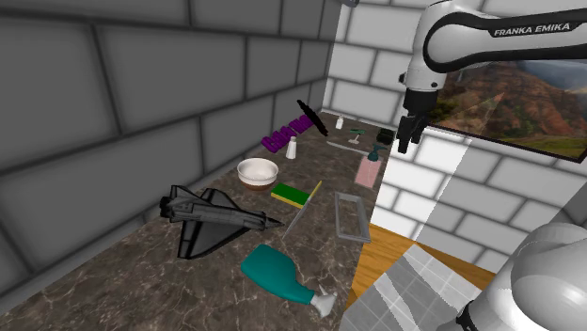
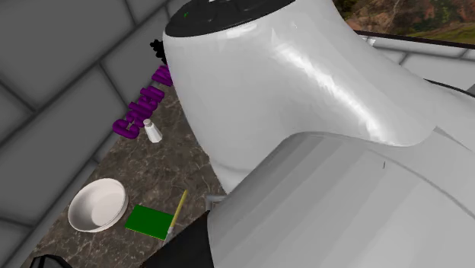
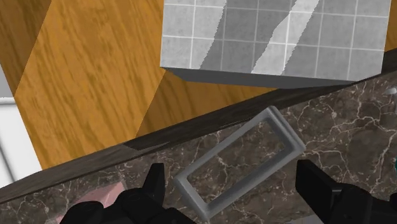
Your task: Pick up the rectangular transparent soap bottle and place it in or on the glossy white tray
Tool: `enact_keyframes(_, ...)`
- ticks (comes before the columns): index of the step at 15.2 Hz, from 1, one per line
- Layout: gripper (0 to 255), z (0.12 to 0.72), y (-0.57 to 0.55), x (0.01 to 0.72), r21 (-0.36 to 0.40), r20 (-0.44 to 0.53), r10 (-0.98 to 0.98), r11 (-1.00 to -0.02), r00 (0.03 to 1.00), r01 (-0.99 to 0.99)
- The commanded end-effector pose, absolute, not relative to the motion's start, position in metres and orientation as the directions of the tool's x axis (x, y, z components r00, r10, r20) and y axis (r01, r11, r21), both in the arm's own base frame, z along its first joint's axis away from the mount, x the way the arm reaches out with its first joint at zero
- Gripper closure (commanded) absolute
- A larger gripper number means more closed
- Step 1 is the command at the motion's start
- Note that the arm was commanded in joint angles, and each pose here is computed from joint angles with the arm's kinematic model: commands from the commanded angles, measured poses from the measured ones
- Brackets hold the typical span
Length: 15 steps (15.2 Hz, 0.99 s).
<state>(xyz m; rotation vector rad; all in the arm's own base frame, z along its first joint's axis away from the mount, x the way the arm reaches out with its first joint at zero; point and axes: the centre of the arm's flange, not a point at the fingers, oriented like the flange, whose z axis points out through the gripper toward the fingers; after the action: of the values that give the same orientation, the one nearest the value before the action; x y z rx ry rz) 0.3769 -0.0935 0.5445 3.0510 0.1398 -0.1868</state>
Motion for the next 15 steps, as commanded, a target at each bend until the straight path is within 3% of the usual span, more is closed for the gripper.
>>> enact_keyframes(1,0,0.536,-0.115,0.392,0.064,-0.122,0.095,-0.993,0.988,0.104)
enact_keyframes(15,0,0.473,-0.251,0.512,-0.021,-0.102,0.151,-0.989,0.983,0.150)
